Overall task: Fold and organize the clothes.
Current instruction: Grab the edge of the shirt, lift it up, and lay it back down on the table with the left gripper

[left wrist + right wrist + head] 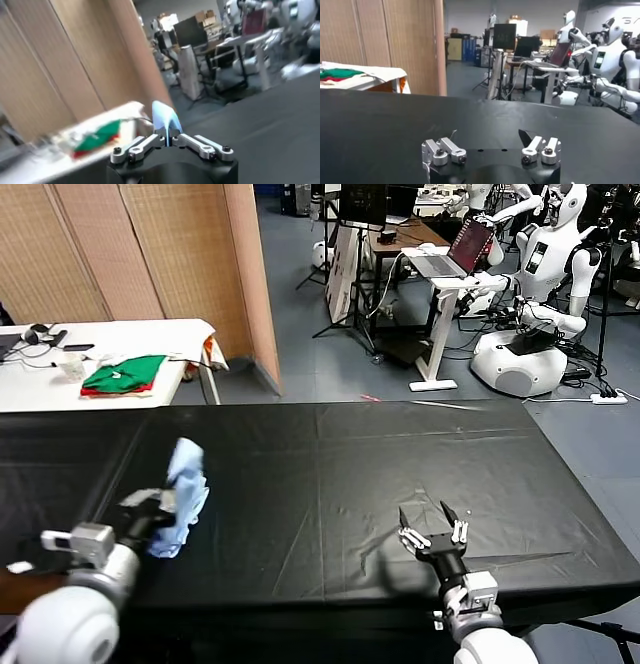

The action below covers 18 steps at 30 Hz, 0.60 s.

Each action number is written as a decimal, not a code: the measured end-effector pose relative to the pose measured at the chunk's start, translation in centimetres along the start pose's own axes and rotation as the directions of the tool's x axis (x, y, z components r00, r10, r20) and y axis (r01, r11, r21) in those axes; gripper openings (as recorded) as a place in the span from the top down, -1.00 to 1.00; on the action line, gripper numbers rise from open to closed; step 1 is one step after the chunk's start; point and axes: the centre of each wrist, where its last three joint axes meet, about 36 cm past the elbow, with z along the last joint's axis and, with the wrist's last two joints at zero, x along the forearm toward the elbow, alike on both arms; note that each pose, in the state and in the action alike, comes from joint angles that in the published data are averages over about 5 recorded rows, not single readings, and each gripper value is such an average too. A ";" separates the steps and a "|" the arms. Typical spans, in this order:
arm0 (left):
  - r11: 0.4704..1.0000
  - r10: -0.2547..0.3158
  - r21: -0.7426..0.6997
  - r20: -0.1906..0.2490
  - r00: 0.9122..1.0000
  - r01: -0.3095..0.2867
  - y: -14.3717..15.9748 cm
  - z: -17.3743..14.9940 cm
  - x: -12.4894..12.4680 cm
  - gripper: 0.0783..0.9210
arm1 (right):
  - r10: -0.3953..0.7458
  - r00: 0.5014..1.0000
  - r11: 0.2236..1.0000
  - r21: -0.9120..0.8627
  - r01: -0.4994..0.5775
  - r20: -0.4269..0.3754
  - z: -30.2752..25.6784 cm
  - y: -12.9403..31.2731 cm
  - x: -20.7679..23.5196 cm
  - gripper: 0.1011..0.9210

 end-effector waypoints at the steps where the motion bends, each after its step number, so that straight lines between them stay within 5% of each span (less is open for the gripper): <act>1: 0.999 0.025 0.039 -0.009 1.000 -0.025 -0.9 0.4 -0.3 0.79 | -0.001 1.000 1.000 0.000 0.001 0.001 0.0 0.0 0.0 -0.97; 9: 0.965 0.162 0.216 -0.035 0.986 -0.151 -7.4 3.8 -3.0 0.79 | -0.041 0.999 0.999 -0.025 0.041 -0.009 -0.3 0.3 -0.6 -0.97; 18: 0.947 0.189 0.271 -0.028 0.982 -0.175 -11.9 5.6 -5.4 0.79 | -0.132 0.988 0.982 -0.143 0.120 -0.083 -1.1 0.7 -0.5 -0.97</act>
